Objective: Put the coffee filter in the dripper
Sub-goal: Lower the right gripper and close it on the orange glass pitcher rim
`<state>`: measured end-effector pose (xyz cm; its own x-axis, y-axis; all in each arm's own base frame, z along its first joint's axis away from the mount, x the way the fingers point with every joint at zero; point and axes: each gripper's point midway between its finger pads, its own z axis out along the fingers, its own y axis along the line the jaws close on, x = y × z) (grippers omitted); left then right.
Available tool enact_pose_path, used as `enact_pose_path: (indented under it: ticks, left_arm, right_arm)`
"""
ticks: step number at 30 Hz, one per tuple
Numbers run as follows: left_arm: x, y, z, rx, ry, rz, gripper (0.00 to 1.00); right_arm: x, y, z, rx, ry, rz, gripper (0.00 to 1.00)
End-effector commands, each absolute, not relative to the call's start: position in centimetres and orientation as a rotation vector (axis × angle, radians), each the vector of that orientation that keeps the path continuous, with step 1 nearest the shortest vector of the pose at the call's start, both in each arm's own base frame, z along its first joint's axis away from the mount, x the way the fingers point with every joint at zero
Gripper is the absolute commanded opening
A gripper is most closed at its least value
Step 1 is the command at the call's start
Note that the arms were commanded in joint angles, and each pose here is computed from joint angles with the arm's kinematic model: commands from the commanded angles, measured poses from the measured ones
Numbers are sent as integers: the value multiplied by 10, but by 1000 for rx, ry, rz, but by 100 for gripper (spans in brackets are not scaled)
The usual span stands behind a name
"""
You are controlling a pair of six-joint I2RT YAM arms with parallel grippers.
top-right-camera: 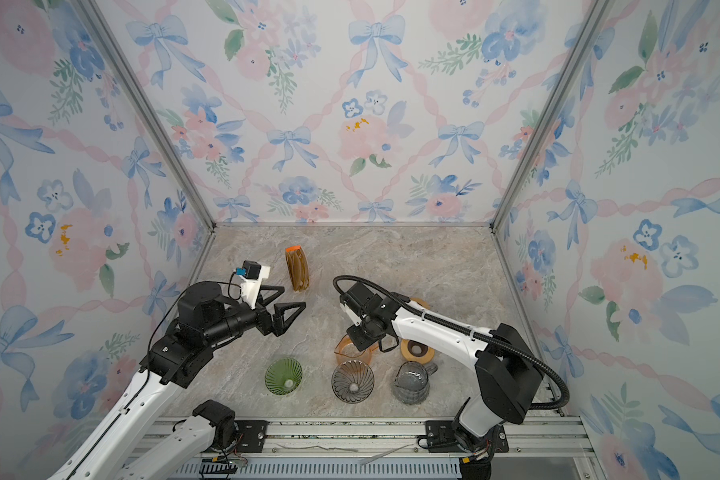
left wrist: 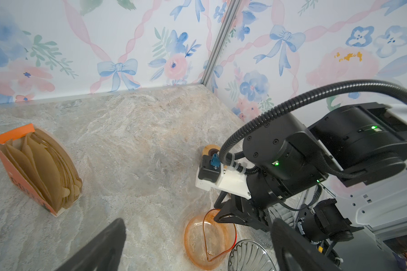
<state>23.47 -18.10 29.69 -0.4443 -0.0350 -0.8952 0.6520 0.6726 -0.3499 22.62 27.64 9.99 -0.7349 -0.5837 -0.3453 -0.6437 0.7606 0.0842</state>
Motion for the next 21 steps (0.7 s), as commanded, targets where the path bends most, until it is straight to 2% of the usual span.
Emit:
enact_pose_path:
  ticks: [1,21]
  left_arm:
    - [235,-180,301,488,1850,-854,98]
    - [236,-179,300,482,1851,-859,98]
  right_arm:
    - [230,286,103,-971,2633,278,29]
    - [245,280,100,-916,2595,133,20]
